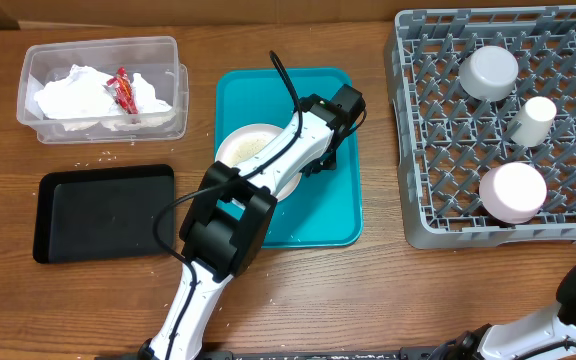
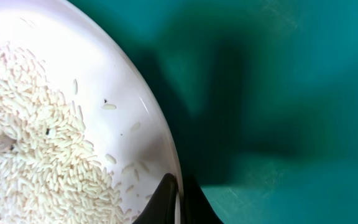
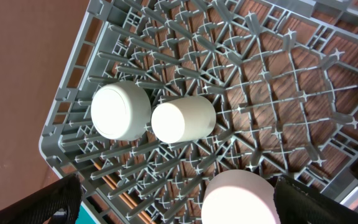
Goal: Sort waste into correct bins and load items into the dishwasher
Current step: 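Grasp the white plate rim with the left gripper, then lift the plate and carry it left over the black tray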
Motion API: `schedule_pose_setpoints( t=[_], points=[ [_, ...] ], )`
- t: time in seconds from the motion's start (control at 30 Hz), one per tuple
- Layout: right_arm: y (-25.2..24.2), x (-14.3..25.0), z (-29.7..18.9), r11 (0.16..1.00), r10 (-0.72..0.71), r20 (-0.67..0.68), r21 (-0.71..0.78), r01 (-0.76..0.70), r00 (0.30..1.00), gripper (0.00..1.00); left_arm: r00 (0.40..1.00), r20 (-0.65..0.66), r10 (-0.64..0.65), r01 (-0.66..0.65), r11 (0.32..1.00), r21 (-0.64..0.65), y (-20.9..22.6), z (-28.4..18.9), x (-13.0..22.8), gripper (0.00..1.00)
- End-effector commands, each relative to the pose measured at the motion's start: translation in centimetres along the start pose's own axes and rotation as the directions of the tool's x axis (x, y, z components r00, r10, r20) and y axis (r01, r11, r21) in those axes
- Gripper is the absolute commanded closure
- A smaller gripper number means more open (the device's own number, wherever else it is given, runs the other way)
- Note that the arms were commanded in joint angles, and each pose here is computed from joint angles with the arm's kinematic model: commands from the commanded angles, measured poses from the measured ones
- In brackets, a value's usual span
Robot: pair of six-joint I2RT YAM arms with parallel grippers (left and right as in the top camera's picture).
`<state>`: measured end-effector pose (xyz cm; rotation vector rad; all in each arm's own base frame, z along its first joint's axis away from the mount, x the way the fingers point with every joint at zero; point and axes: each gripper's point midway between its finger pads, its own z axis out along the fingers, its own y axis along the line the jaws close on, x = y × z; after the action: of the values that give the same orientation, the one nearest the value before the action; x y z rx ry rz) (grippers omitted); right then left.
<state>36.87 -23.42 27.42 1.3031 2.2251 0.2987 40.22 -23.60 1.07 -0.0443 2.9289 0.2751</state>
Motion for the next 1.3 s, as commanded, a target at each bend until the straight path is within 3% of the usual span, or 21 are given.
schedule_pose_setpoints(
  t=[0.0,0.27,0.73,1.0,1.27],
  points=[
    [0.3,-0.2,-0.3,1.0,-0.003,0.015,-0.004,0.003,1.0,0.0,1.0,-0.018,-0.008,0.008,1.0,-0.011,0.1,0.7,0.8,0.96],
    [0.3,-0.2,-0.3,1.0,-0.003,0.015,-0.004,0.003,1.0,0.0,1.0,0.004,-0.005,0.005,0.999,-0.046,0.7,-0.2,0.2,0.96],
    [0.3,-0.2,-0.3,1.0,-0.003,0.015,-0.004,0.003,1.0,0.0,0.992,0.125,-0.003,0.02,0.99,-0.14,1.1,-5.9,-1.9,0.96],
    [0.3,-0.2,-0.3,1.0,-0.003,0.015,-0.004,0.003,1.0,0.0,0.989,0.134,-0.07,0.096,0.975,-0.201,2.8,-7.8,-1.6,0.96],
    [0.3,-0.2,-0.3,1.0,-0.003,0.015,-0.004,0.003,1.0,0.0,0.946,0.151,-0.285,0.318,0.904,-0.285,8.7,-11.0,-2.4,0.96]
  ],
)
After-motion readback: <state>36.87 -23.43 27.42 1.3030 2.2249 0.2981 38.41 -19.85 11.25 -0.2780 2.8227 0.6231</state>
